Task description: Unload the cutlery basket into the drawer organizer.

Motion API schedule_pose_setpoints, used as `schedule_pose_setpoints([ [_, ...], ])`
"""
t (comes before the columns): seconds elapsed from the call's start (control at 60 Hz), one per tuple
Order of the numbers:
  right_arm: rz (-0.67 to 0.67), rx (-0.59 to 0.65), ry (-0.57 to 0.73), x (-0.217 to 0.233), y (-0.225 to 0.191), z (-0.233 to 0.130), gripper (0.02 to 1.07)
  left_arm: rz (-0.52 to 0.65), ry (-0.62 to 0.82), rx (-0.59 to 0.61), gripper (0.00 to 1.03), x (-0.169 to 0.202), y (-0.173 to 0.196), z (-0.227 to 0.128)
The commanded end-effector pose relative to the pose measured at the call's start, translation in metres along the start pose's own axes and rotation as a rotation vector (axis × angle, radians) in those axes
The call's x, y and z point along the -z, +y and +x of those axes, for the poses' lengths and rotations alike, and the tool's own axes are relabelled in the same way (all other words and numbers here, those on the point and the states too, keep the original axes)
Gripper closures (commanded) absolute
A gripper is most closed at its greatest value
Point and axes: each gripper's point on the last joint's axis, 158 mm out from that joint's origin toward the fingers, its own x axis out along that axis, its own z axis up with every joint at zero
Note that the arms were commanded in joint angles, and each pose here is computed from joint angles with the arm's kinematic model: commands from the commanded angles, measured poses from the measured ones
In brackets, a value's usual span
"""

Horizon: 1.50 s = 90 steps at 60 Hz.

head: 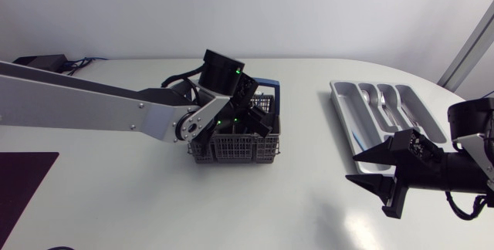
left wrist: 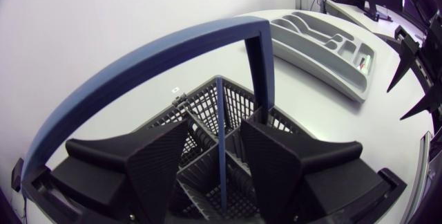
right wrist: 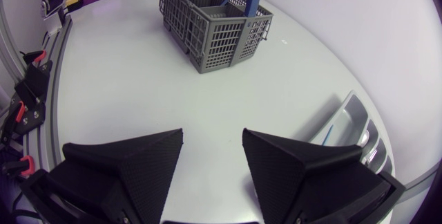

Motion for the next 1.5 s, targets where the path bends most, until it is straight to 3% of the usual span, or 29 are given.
schedule_pose_setpoints([
  [0.0, 0.026, -0.010, -0.002, 0.003, 0.007, 0.002, 0.43, -0.023, -0.016, -0.014, 0.52, -0.003, -0.001, 0.005],
  [0.55, 0.017, -0.007, -0.013, 0.001, 0.014, 0.001, 0.43, -0.037, -0.007, -0.031, 0.53, -0.001, -0.004, 0.020],
  [0.8, 0.008, -0.010, -0.019, 0.002, 0.017, 0.002, 0.43, -0.054, -0.023, -0.076, 0.94, -0.006, 0.005, 0.021],
  [1.15, 0.000, -0.006, -0.020, 0.004, 0.021, 0.002, 0.43, -0.048, -0.013, -0.067, 0.99, -0.002, 0.000, 0.022],
  [1.483, -0.001, -0.011, -0.017, 0.004, 0.023, 0.003, 0.43, -0.051, -0.056, -0.067, 1.00, -0.001, 0.002, -0.005],
])
